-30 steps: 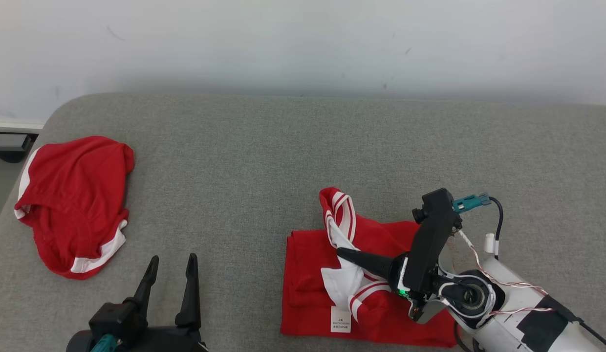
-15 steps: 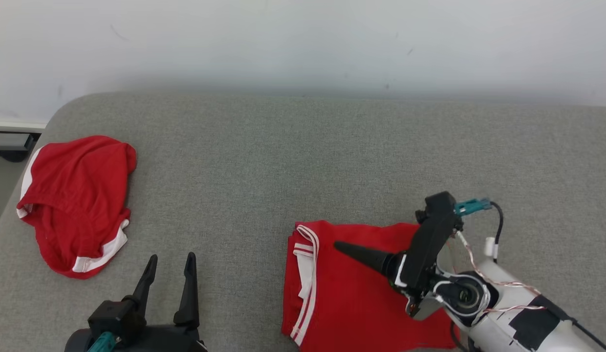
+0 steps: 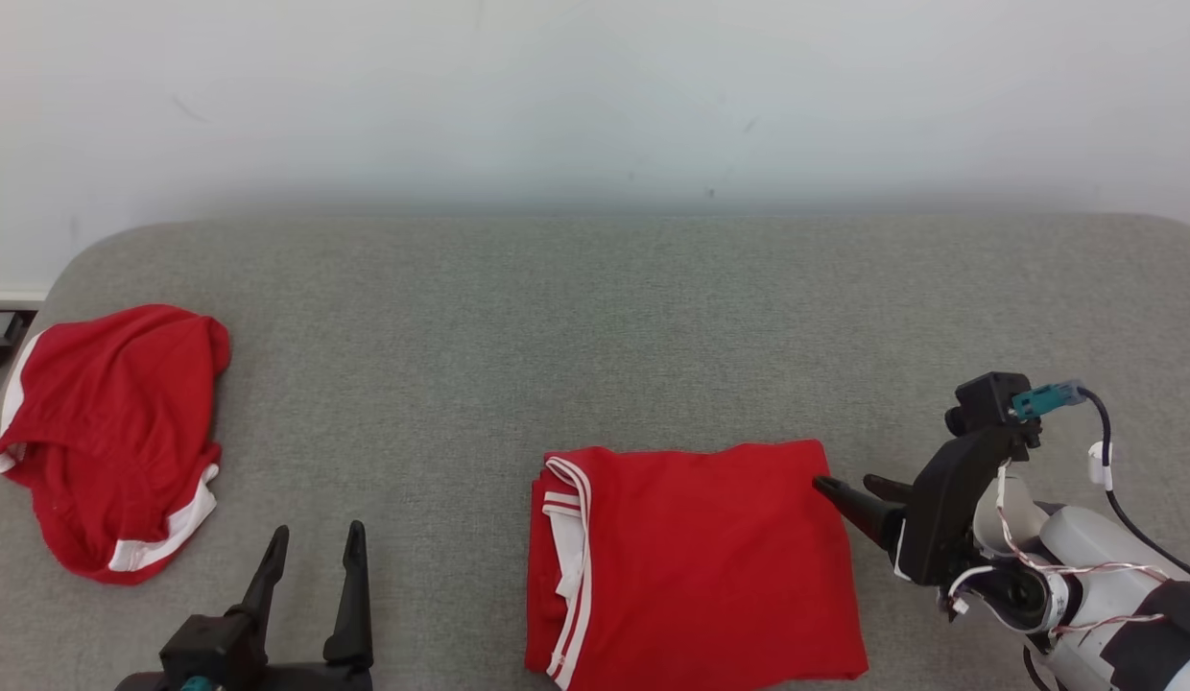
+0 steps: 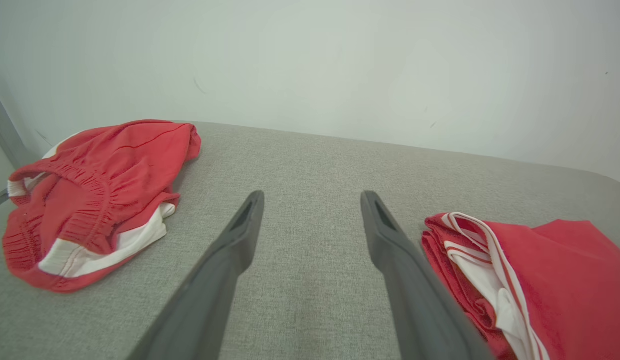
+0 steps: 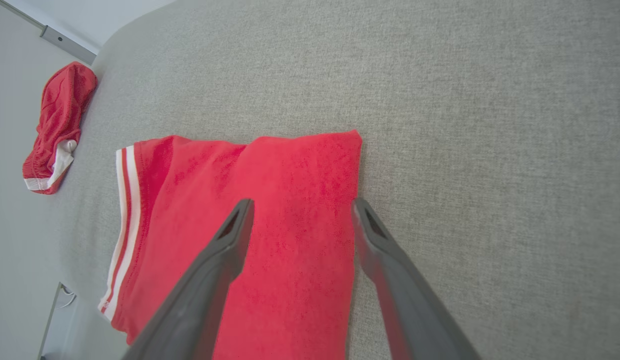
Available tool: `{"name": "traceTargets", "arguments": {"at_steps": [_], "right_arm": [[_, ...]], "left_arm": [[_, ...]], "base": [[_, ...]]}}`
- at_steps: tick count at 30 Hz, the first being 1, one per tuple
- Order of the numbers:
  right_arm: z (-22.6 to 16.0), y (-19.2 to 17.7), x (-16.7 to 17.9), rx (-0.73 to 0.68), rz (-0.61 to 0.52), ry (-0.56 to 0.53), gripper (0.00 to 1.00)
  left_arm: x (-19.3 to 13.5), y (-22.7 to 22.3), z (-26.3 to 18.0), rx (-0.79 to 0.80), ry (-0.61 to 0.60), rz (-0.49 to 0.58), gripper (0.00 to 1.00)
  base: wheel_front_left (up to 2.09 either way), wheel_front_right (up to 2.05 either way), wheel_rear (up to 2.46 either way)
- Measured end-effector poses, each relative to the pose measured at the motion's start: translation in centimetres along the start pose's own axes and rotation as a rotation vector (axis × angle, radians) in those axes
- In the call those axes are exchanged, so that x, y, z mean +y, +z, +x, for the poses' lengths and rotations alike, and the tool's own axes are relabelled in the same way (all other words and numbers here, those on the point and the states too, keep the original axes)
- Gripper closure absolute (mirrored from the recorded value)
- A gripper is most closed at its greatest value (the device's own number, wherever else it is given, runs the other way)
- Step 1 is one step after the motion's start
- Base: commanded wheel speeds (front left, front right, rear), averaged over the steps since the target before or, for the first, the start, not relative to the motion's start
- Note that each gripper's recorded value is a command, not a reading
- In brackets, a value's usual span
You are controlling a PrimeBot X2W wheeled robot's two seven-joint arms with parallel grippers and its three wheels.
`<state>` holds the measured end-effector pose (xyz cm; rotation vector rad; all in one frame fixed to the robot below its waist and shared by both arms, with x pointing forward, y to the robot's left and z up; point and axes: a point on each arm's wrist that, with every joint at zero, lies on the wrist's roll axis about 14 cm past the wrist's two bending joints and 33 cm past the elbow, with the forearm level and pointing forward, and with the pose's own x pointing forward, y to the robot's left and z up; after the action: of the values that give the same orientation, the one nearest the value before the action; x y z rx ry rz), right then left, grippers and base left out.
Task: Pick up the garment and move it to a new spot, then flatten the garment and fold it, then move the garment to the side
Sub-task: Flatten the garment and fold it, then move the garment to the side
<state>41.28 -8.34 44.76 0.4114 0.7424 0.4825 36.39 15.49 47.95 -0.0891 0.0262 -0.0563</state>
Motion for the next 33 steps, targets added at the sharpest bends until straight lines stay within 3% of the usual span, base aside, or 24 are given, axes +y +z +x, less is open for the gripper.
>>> {"name": "traceTargets", "arguments": {"at_steps": [8,33], "right_arm": [[-0.4,-2.2,-2.0,0.069,-0.078,-0.102,0.00],[2.1,-5.5,-3.3,0.235,-0.019,-0.197,0.01]], "left_arm": [[-1.2,0.1,0.3,-0.004,-0.033,0.003,0.00],[-0.9,-0.4,0.7,0.010,-0.016,0.000,0.00]], "base": [[0.00,0.00,0.00],[0.00,0.00,0.00]]}}
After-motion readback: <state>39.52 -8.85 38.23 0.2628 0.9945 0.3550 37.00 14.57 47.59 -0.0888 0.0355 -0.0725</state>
